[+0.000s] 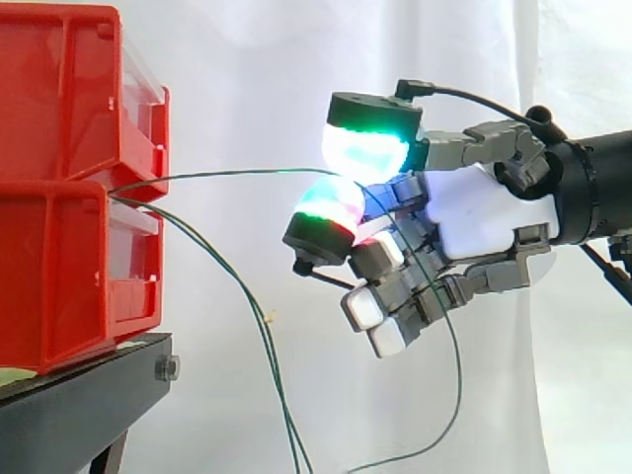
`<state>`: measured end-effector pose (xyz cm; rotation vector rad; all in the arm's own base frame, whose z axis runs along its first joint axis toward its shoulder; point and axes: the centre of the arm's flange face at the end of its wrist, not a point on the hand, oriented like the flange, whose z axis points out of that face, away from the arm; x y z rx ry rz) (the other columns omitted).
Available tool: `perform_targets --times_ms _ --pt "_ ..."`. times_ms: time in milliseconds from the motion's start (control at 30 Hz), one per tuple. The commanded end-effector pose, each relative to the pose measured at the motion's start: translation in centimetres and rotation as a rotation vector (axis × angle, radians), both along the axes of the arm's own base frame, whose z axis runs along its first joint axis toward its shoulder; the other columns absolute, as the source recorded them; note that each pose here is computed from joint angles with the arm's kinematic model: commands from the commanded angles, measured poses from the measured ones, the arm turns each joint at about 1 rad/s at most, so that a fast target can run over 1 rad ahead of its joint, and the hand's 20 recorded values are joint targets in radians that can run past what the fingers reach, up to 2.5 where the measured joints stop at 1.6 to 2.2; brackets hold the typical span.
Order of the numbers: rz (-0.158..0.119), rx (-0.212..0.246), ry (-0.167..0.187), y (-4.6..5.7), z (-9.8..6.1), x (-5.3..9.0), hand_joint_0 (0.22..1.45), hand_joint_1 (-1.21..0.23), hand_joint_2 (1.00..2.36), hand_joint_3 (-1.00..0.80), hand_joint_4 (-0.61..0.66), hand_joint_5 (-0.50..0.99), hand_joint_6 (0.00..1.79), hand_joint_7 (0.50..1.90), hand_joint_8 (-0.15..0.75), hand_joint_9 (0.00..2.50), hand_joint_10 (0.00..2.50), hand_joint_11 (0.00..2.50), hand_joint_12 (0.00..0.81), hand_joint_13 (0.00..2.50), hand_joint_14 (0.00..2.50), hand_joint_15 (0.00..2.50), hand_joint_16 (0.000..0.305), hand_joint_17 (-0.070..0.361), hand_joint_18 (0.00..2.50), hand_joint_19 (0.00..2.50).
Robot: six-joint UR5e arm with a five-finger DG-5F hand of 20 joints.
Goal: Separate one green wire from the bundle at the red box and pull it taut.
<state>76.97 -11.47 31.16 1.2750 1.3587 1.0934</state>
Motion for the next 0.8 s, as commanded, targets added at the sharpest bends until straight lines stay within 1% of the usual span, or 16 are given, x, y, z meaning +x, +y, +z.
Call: perform_targets --times_ms 0,300,467,500,533,567,667,767 --pt "-0.002 0.0 0.001 -0.1 0.0 0.0 0.59 -0.72 1.02 -0.18 0.08 -0.18 0.92 1.09 0.322 0.98 0.02 0.91 0.342 0.8 0.01 0.38 0.047 0.107 0.8 0.36" --pt "-0.002 0.0 0.003 -0.1 -0.1 0.0 0.59 -0.73 1.02 -0.08 -0.01 -0.17 0.92 1.1 0.333 1.0 0.02 0.9 0.356 0.81 0.01 0.37 0.05 0.113 0.83 0.35" --pt "0.0 0.0 0.012 0.0 -0.5 -0.2 0.59 -0.75 1.02 -0.02 -0.06 -0.15 0.92 1.15 0.336 1.02 0.01 0.86 0.372 0.81 0.01 0.35 0.054 0.121 0.83 0.32" --pt "-0.001 0.001 0.014 -0.1 -0.6 -0.2 0.59 -0.75 1.02 -0.01 -0.07 -0.14 0.91 1.16 0.333 1.02 0.01 0.84 0.375 0.8 0.01 0.34 0.055 0.123 0.83 0.31" --pt "0.002 0.002 0.027 0.2 -1.4 -0.4 0.59 -0.76 1.02 0.0 -0.07 -0.14 0.91 1.16 0.331 1.01 0.01 0.81 0.375 0.79 0.01 0.34 0.055 0.124 0.82 0.31" --pt "0.002 0.002 0.027 0.2 -1.4 -0.4 0.59 -0.76 1.02 0.0 -0.08 -0.14 0.91 1.16 0.331 1.01 0.01 0.81 0.375 0.78 0.01 0.34 0.056 0.125 0.82 0.3" --pt "0.008 0.004 0.051 0.3 -2.5 -0.8 0.59 -0.76 1.01 0.01 -0.08 -0.14 0.91 1.17 0.32 0.98 0.01 0.75 0.372 0.73 0.01 0.3 0.056 0.127 0.79 0.28" --pt "0.009 0.004 0.055 0.4 -2.7 -0.9 0.59 -0.77 1.01 0.01 -0.09 -0.13 0.91 1.18 0.312 0.95 0.01 0.71 0.377 0.69 0.01 0.27 0.056 0.127 0.75 0.27"
